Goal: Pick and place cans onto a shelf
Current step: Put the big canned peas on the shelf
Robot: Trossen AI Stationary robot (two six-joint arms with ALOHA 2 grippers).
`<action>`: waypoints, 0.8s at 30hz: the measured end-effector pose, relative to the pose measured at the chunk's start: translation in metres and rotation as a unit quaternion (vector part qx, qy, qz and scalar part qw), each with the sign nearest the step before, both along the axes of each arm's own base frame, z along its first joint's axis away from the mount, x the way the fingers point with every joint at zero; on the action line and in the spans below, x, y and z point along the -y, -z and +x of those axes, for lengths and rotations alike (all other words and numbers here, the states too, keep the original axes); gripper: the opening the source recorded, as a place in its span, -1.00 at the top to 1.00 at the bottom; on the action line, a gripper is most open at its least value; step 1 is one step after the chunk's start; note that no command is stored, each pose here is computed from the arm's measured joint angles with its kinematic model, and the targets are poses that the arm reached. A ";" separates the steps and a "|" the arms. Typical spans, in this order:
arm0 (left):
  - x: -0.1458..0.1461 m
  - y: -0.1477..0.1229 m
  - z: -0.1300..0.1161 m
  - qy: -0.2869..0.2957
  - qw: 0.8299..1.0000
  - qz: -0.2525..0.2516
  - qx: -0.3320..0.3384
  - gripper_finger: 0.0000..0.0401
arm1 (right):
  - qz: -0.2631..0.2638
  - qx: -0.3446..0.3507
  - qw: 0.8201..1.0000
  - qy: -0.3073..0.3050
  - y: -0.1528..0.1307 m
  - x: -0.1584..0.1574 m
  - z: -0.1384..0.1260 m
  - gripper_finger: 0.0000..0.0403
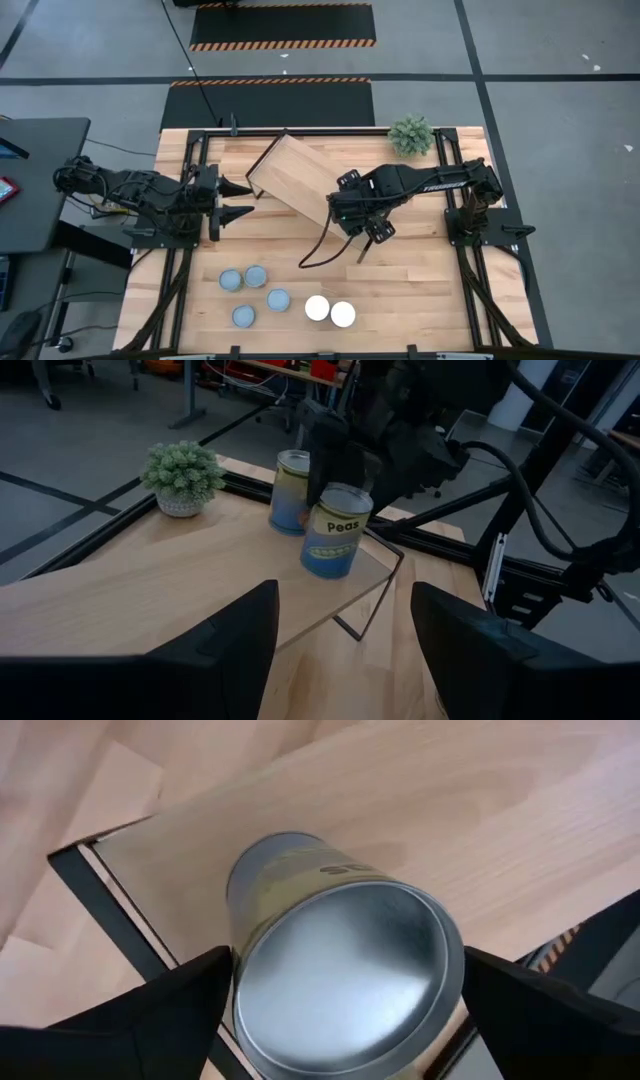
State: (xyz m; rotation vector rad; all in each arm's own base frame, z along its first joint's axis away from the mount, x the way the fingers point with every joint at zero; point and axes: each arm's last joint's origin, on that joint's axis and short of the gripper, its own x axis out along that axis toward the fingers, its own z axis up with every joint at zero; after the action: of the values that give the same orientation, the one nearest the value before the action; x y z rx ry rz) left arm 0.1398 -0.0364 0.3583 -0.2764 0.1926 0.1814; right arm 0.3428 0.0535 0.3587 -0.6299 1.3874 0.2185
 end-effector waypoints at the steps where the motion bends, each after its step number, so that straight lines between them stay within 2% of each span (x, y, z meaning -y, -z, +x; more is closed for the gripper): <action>1: 0.000 0.000 0.000 0.000 1.000 0.000 0.000 -0.17 | 0.002 0.000 1.000 0.002 0.000 0.000 0.000 -0.92; 8: 0.000 0.000 0.000 0.000 1.000 0.000 0.000 -0.17 | 0.055 0.014 0.996 0.072 0.000 -0.003 0.001 -0.91; 14: 0.000 0.000 0.000 0.000 1.000 0.000 0.000 -0.17 | 0.092 0.038 0.987 0.128 -0.006 0.003 0.004 -0.97; 20: 0.000 0.000 0.000 0.002 1.000 0.005 -0.001 -0.17 | 0.129 0.076 0.979 0.140 -0.016 0.004 0.007 -0.97; 24: 0.000 0.000 0.000 0.002 1.000 0.005 -0.001 -0.17 | 0.144 0.071 0.978 0.135 -0.016 0.002 0.008 -0.97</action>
State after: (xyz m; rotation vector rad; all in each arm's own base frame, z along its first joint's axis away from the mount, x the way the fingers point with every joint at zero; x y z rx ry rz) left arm 0.1398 -0.0365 0.3583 -0.2667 0.1939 0.1794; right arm 0.3506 0.0518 0.3748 -0.2085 1.2567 0.1500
